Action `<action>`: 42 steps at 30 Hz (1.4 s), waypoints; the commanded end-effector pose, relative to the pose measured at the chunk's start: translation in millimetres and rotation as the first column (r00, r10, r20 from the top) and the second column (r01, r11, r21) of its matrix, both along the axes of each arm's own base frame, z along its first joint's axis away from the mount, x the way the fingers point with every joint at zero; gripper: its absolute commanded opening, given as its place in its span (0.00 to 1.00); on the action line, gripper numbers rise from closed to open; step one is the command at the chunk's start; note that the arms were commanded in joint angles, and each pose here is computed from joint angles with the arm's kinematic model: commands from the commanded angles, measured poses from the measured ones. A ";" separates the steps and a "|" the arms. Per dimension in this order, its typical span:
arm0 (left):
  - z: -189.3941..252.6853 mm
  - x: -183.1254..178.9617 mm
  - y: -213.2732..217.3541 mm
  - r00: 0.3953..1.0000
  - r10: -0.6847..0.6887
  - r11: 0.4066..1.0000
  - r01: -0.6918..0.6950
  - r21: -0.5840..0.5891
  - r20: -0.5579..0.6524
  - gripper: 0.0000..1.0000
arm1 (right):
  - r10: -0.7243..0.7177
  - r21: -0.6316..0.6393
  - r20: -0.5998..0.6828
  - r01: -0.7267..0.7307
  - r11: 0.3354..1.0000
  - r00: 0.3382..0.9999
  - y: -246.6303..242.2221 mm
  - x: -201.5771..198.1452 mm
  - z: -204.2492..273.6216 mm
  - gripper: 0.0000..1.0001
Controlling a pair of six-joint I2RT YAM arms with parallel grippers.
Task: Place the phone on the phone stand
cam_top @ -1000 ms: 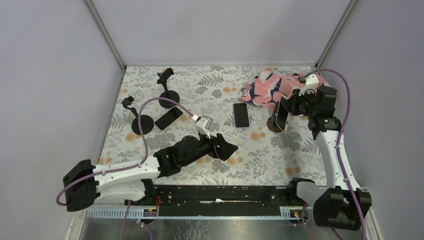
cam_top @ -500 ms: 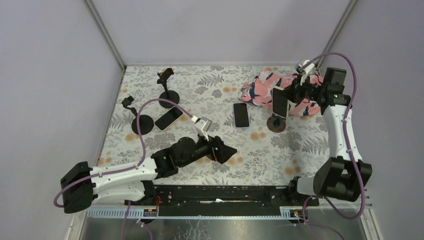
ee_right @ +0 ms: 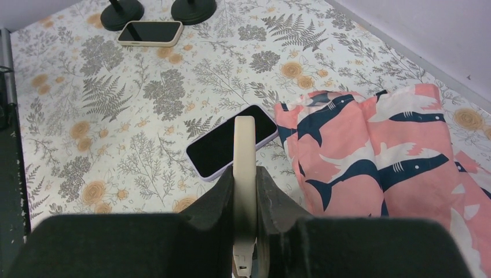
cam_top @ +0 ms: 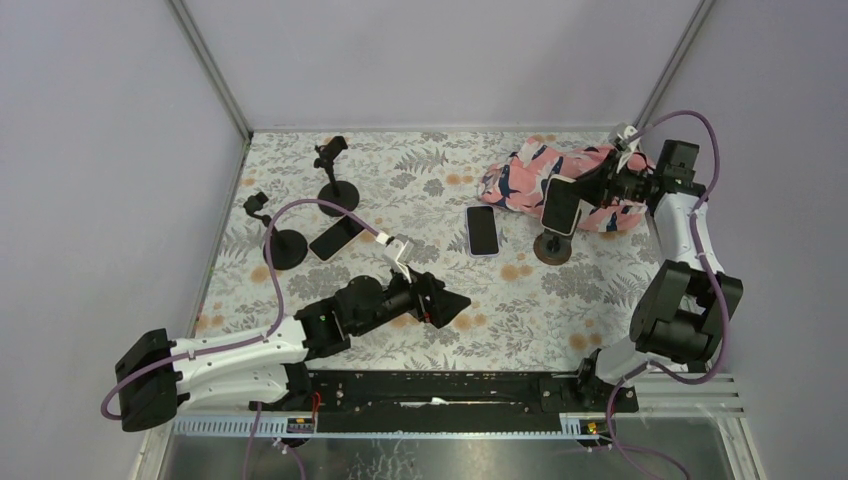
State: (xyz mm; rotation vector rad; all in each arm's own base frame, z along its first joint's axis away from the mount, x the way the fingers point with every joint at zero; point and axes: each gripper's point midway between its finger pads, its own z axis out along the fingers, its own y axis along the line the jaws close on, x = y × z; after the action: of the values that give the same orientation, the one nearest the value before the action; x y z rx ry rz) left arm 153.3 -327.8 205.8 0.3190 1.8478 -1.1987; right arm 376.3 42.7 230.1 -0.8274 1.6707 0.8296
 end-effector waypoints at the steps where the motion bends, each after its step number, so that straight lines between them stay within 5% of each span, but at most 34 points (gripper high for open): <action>1: 1.4 4.8 2.2 0.999 0.018 1.000 -0.018 0.000 0.029 0.99 | 0.052 0.055 0.129 -0.060 0.997 0.990 -12.6 9.5 28.4 0.00; 32: 1.0 8.8 -9.7 1.000 0.007 1.000 -0.007 0.024 0.022 0.99 | 0.127 0.124 0.071 -0.135 0.983 0.989 -28.0 12.2 -31.6 0.05; 38: -0.3 8.8 -9.6 1.000 0.008 1.000 -0.008 0.026 0.017 0.99 | 0.126 0.129 0.066 -0.134 0.983 0.990 -27.3 9.5 -39.0 0.13; 42: 1.4 8.3 -9.9 1.000 0.006 1.000 -0.007 0.023 0.019 0.99 | 0.117 0.142 0.054 -0.124 0.982 0.992 -29.7 9.8 -42.3 0.27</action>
State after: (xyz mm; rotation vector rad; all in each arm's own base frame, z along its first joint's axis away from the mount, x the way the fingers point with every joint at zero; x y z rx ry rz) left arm 156.7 -334.6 190.5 0.3370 1.8951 -1.1627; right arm 382.4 13.9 192.3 -0.8483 1.5461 1.0113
